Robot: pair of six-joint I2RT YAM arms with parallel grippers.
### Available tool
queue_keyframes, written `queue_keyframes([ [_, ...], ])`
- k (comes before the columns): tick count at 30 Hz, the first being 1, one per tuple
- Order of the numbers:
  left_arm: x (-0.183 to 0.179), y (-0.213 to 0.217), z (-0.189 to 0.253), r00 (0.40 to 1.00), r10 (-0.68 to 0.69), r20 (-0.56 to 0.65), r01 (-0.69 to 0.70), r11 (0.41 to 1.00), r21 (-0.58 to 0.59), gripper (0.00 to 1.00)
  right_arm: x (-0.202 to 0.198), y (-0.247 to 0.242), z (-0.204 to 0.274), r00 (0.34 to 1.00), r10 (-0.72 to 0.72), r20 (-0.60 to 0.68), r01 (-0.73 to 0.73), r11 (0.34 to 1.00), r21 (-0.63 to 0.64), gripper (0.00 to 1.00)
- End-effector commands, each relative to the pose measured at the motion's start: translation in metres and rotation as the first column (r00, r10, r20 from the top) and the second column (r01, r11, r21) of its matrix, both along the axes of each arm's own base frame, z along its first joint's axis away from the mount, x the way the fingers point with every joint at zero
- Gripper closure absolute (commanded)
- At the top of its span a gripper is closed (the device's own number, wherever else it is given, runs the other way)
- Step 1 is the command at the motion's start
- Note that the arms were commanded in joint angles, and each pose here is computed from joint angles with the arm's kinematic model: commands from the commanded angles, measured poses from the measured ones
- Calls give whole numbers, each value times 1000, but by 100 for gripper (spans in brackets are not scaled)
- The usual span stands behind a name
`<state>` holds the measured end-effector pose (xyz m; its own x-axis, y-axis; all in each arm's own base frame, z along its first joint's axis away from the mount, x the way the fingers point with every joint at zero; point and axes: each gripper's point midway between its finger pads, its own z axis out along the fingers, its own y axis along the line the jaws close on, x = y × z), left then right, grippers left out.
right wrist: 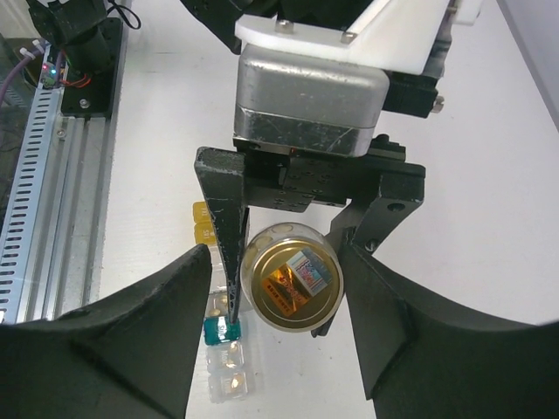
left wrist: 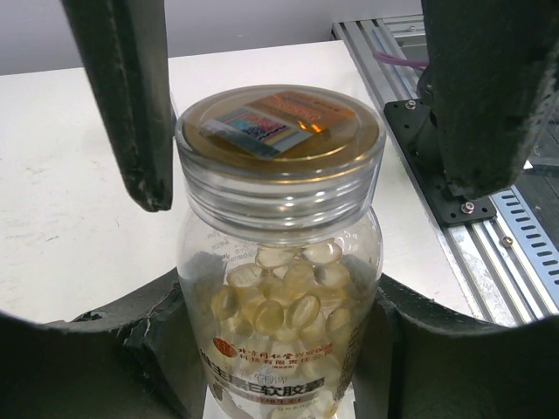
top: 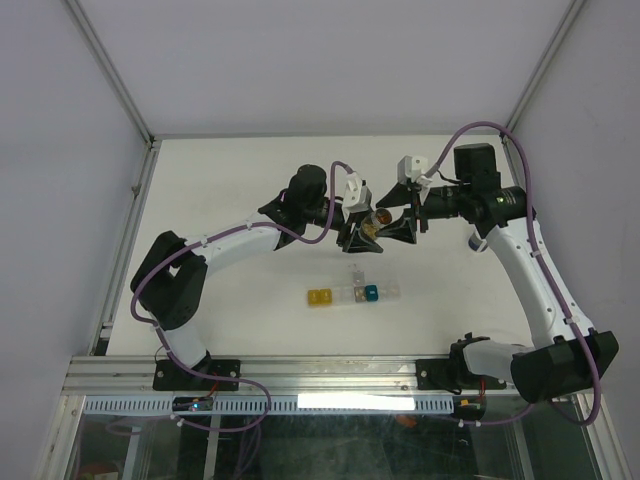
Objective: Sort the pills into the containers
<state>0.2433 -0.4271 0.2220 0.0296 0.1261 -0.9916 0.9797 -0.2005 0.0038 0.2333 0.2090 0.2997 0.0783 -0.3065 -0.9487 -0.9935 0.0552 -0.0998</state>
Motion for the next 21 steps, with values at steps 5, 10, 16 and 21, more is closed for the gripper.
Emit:
queue_keyframes([
  [5, 1, -2, 30, 996, -35, 85, 41, 997, -70, 100, 9, -3, 7, 998, -43, 49, 43, 999, 0, 33],
  [10, 0, -2, 30, 996, -36, 86, 42, 997, -70, 100, 9, -3, 6, 998, -44, 48, 44, 999, -3, 39],
  [16, 0, -2, 30, 996, -36, 86, 42, 997, -69, 100, 7, -3, 6, 998, -38, 46, 38, 999, 1, 52],
  [21, 3, -2, 31, 996, -20, 90, 26, 997, -70, 100, 7, -3, 6, 998, -43, 41, 43, 999, 0, 71],
])
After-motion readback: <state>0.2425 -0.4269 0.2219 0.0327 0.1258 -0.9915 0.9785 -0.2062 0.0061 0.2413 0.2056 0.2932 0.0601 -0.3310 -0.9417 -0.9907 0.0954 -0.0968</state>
